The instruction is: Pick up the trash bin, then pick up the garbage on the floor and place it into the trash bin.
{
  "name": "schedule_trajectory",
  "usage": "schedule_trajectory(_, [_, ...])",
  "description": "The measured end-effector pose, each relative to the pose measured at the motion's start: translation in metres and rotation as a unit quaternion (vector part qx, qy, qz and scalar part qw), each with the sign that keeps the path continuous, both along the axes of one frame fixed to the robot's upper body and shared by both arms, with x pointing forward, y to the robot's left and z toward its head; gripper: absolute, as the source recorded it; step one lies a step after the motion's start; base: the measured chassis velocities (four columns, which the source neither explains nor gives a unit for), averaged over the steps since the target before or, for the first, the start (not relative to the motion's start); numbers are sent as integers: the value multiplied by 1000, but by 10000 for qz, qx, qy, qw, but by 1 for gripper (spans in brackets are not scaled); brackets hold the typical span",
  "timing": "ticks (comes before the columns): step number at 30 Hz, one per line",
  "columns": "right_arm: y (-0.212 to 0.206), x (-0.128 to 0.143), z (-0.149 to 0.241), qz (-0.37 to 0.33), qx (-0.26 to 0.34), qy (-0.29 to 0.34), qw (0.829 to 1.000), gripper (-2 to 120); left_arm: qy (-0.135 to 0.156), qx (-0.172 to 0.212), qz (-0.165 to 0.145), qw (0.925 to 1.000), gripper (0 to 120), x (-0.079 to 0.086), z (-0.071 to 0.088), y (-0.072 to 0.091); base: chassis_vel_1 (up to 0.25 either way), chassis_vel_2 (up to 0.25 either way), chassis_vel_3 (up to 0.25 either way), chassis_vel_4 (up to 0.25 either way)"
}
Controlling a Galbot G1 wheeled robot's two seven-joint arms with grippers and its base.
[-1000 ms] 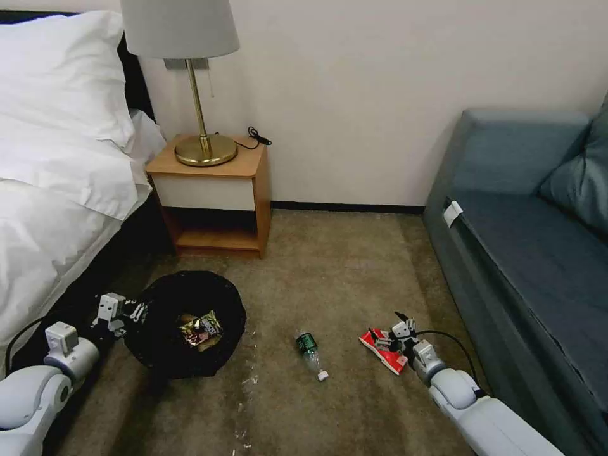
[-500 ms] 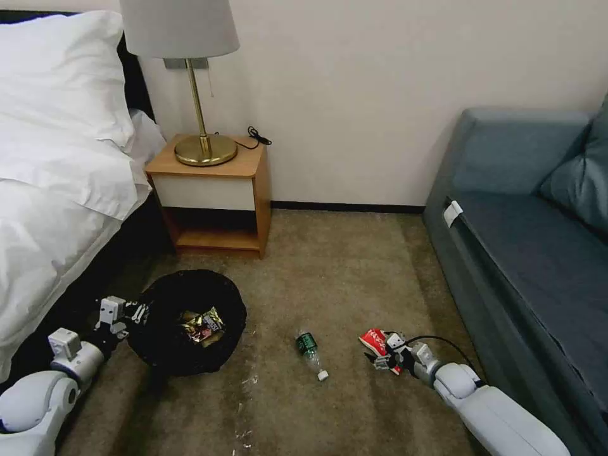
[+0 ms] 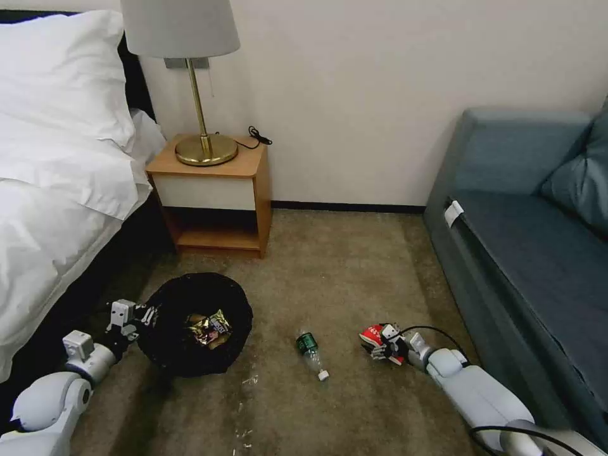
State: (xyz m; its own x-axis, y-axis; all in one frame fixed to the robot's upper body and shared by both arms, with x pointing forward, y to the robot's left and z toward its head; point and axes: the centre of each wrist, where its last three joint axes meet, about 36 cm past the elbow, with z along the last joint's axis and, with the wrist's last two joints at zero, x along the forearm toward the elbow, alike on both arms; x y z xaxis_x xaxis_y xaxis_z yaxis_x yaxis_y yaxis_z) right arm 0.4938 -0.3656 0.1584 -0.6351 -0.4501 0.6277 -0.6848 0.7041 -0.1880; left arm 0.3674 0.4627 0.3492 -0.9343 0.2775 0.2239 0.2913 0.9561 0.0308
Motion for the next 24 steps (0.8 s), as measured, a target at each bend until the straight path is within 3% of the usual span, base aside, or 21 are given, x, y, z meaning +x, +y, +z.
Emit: schedule_trajectory(24, [-11, 20, 8, -238, 31, -189, 9995, 100, -10, -36, -129, 9999, 4, 15, -1, -7, 0, 0, 0, 0])
